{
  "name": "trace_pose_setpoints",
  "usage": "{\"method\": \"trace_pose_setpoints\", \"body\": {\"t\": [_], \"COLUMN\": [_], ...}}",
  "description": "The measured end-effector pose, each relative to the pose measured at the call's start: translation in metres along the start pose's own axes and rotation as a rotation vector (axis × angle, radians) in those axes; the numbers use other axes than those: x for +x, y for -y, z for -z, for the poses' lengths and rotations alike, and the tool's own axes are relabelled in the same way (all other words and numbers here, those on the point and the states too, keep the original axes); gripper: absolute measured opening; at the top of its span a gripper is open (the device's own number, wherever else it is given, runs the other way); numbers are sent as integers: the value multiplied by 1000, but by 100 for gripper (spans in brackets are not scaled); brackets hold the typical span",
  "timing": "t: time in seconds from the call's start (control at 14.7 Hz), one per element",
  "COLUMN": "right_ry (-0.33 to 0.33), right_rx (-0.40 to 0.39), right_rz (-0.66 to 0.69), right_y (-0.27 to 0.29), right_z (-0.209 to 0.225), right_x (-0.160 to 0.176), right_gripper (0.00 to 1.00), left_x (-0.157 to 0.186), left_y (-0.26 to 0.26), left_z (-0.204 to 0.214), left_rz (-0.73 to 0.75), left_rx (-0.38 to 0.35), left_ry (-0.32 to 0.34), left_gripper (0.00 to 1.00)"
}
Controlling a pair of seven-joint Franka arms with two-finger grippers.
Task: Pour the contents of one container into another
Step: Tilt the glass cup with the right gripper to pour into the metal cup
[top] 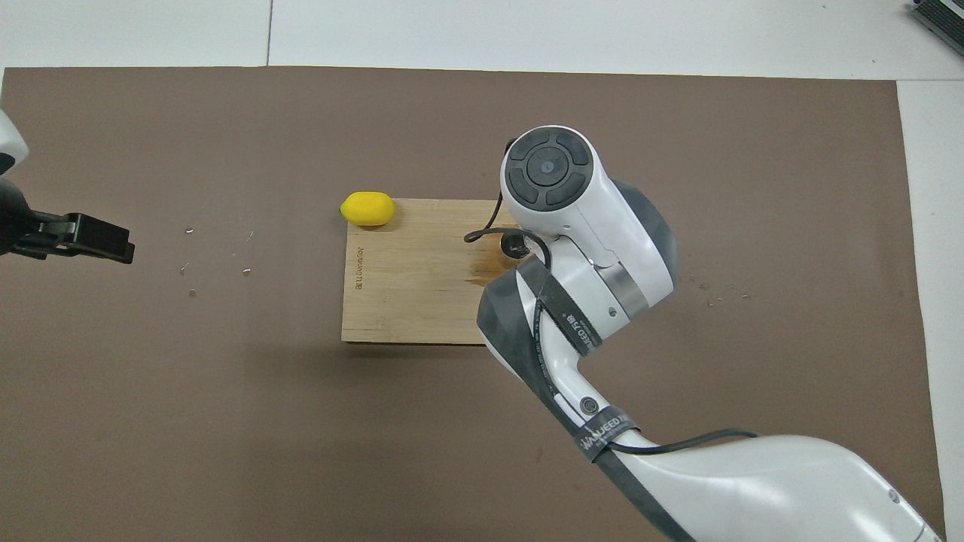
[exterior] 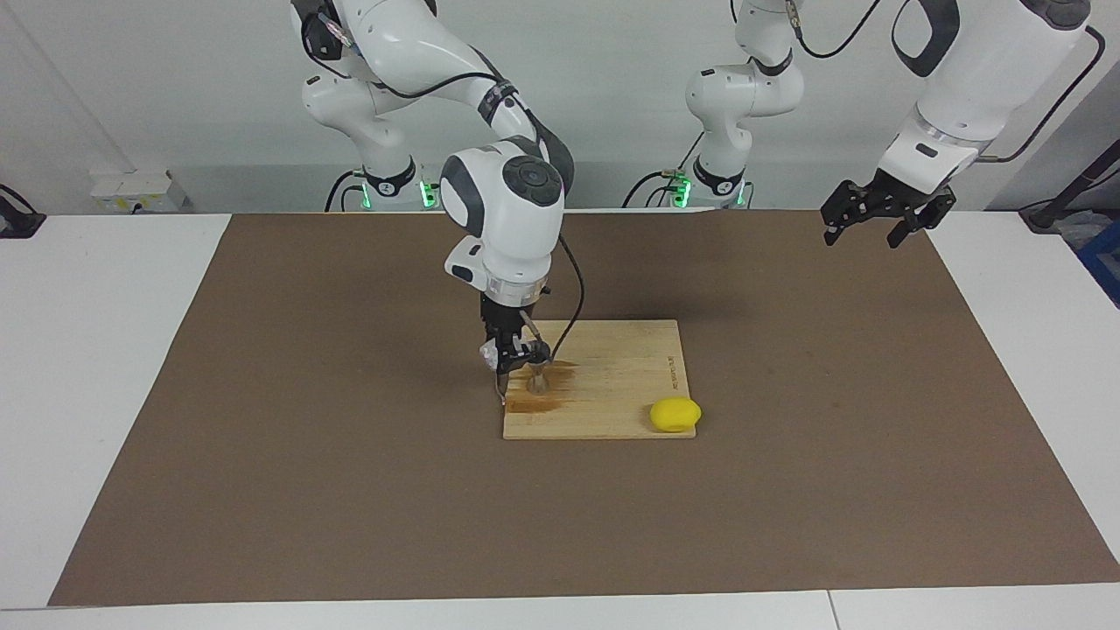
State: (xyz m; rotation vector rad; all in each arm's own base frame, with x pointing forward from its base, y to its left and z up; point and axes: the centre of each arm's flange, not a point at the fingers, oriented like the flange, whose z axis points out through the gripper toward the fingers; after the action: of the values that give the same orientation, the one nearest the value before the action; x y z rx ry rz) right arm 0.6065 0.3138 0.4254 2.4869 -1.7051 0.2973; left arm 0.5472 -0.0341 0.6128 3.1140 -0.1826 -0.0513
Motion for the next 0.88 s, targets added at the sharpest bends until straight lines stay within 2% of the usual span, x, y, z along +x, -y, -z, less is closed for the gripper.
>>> {"method": "trace_pose_setpoints", "body": {"t": [0.34,0.88], "right_ry": [-45,-58], "right_rx": [10,13], "right_rz": [38,46], "right_y": [-2,-2], "right_z": [6,7], "right_x": [-13,-14], "right_gripper": [51,51], "left_x": [0,0], "left_y": [0,0], "left_z": [0,0], "left_rz": [0,0], "left_rx": [0,0], "left_ry": [0,0], "left_gripper": [100,100]}}
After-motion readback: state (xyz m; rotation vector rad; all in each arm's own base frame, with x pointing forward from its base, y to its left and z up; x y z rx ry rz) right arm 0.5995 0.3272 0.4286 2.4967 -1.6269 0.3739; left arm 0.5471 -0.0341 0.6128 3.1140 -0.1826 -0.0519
